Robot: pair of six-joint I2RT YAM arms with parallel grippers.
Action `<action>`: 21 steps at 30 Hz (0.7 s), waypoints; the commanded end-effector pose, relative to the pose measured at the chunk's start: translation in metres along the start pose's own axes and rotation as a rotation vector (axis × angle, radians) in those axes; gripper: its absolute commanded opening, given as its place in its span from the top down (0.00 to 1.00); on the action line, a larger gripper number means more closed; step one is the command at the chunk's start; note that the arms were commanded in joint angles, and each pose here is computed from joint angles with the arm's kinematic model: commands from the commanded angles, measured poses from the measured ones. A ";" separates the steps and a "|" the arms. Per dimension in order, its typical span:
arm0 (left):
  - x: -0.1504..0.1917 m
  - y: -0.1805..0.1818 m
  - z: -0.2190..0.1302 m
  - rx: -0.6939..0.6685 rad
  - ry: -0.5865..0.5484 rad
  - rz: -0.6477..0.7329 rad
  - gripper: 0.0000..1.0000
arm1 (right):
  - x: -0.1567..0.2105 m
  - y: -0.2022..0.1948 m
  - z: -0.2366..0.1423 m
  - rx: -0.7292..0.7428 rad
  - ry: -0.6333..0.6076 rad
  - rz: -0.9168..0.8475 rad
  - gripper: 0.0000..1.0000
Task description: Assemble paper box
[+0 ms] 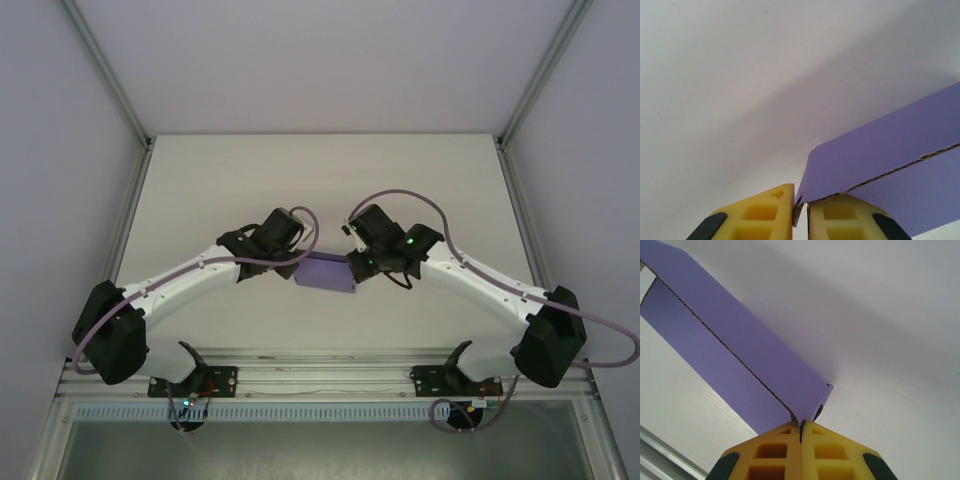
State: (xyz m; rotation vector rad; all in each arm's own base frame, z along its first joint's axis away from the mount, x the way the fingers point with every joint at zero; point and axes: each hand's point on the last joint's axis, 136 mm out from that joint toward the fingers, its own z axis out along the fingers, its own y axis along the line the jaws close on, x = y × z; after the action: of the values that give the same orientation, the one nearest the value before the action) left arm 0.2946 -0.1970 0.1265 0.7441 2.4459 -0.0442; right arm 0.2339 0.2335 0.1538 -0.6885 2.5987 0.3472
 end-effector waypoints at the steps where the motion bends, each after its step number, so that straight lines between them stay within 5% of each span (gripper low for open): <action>1: -0.010 0.000 0.000 -0.009 -0.022 0.014 0.89 | 0.010 0.002 0.001 -0.033 0.048 -0.013 1.00; 4: -0.015 -0.001 -0.002 -0.002 -0.037 0.010 1.00 | 0.012 0.000 0.006 -0.023 0.053 -0.011 1.00; 10: -0.022 -0.008 -0.017 0.056 -0.029 -0.053 1.00 | 0.021 -0.018 0.015 0.073 0.079 -0.031 1.00; 21: -0.016 -0.035 -0.027 0.197 0.151 -0.324 1.00 | 0.020 -0.038 0.016 0.344 0.021 -0.155 1.00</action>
State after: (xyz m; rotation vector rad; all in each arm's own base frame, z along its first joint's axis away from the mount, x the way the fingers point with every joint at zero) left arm 0.2857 -0.2229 0.1514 0.5422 2.6128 -0.2781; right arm 0.2422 0.2156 0.1355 -0.7317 2.5370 0.0518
